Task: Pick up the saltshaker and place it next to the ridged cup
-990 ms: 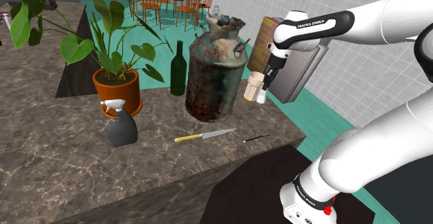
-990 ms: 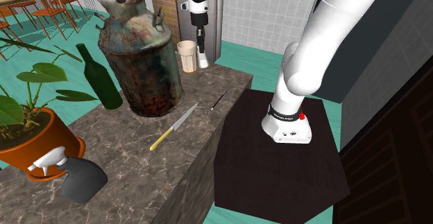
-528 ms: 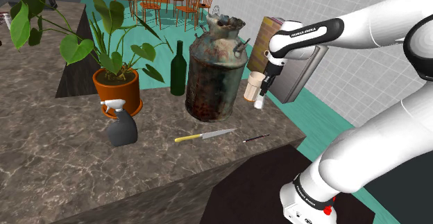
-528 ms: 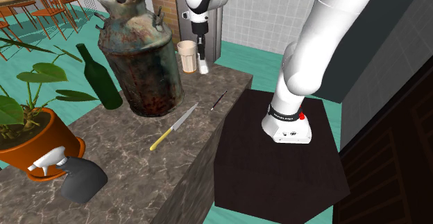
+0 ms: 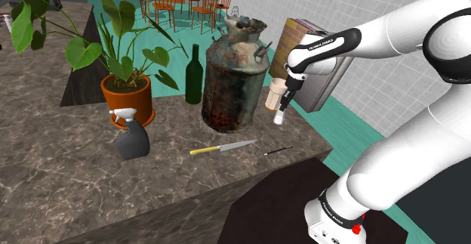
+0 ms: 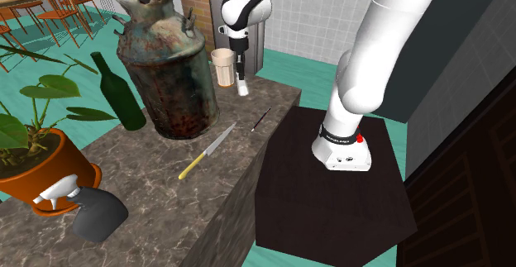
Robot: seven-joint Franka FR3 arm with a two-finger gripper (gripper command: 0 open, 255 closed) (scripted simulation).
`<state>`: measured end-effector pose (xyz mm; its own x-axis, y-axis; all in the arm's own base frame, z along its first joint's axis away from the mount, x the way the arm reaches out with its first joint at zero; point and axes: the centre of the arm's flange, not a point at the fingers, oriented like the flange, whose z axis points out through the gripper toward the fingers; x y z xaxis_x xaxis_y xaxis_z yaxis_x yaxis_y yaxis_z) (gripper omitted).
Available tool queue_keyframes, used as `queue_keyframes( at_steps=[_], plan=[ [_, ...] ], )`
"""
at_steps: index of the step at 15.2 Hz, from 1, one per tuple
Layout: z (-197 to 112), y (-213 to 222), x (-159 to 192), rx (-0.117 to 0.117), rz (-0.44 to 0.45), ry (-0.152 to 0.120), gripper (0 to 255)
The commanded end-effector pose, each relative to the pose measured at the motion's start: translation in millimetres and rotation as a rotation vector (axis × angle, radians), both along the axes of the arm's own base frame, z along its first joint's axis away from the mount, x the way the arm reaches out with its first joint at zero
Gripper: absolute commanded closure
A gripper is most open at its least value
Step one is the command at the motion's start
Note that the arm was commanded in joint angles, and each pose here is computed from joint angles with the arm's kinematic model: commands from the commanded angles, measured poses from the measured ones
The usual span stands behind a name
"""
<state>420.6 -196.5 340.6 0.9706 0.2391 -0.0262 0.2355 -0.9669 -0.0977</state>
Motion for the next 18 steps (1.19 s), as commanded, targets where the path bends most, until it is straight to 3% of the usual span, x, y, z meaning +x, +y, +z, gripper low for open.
queue_keyframes(
  at_steps=[1,9,17,18],
  plan=[
    [-11,0,0,0.0,0.0,0.0,255],
    [-54,0,0,0.0,0.0,0.0,255],
    [-54,0,0,0.0,0.0,0.0,255],
    [-54,0,0,0.0,0.0,0.0,0]
  ],
)
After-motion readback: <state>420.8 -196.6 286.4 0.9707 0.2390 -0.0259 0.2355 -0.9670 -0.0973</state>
